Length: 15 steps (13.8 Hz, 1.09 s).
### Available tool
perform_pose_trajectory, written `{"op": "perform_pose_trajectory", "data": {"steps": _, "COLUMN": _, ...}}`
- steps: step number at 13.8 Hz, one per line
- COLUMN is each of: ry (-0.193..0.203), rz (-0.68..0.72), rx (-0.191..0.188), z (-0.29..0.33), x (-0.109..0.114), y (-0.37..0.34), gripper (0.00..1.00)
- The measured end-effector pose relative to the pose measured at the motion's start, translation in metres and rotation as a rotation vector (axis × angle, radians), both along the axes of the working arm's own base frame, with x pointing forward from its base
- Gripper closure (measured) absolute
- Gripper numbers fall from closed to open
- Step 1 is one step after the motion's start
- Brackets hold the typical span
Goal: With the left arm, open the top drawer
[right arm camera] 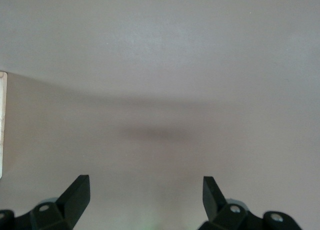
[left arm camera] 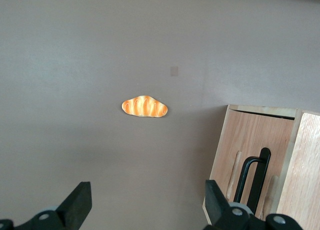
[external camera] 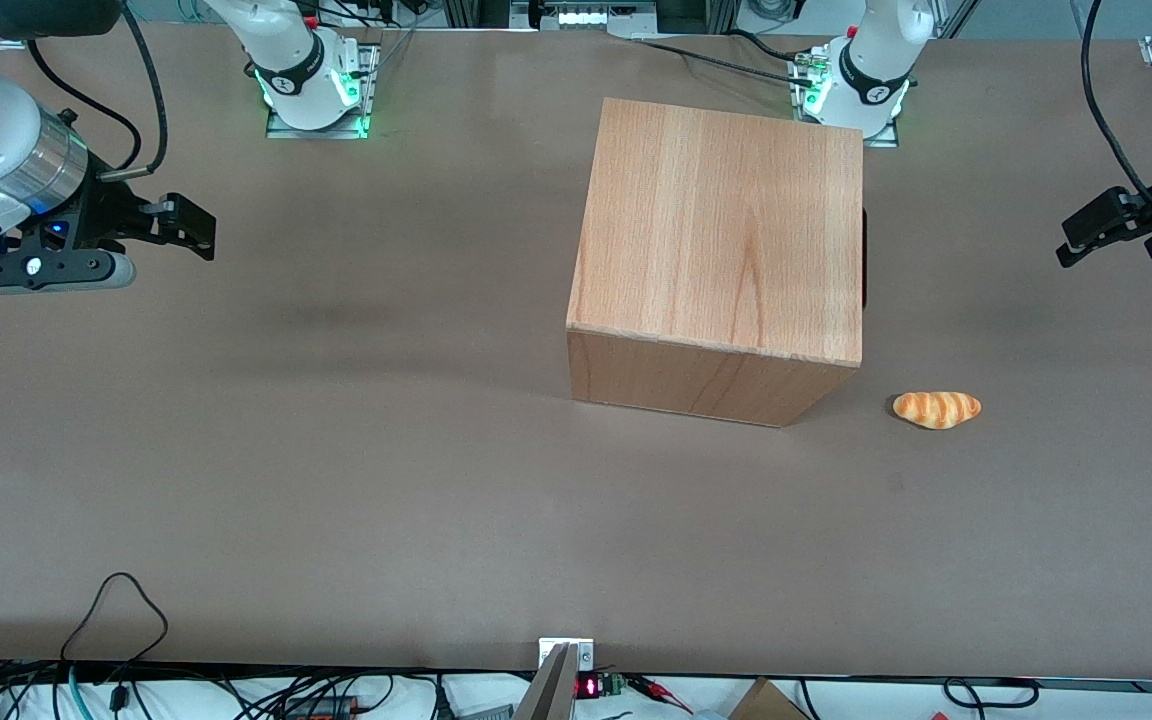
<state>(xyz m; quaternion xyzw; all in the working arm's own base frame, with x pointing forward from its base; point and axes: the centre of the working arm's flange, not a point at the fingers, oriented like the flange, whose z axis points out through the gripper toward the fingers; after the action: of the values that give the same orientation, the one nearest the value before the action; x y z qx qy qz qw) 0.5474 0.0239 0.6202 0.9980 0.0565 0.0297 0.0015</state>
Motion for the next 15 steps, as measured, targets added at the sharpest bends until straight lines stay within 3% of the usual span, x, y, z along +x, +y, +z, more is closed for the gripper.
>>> {"op": "perform_pose_trajectory", "data": {"steps": 8, "ry": 0.001, "rz": -0.010, "rx": 0.001, "z": 0.001, "x": 0.000, "y": 0.001, "gripper": 0.00}}
{"op": "perform_pose_trajectory", "data": {"steps": 11, "ry": 0.038, "rz": -0.011, "rx": -0.001, "z": -0.005, "x": -0.002, "y": 0.000, "gripper": 0.00}}
{"op": "perform_pose_trajectory", "data": {"steps": 13, "ry": 0.061, "rz": -0.012, "rx": -0.031, "z": -0.012, "x": -0.002, "y": -0.003, "gripper": 0.00}}
{"op": "perform_pose_trajectory", "data": {"steps": 15, "ry": 0.092, "rz": -0.009, "rx": -0.091, "z": -0.027, "x": -0.002, "y": -0.008, "gripper": 0.00}}
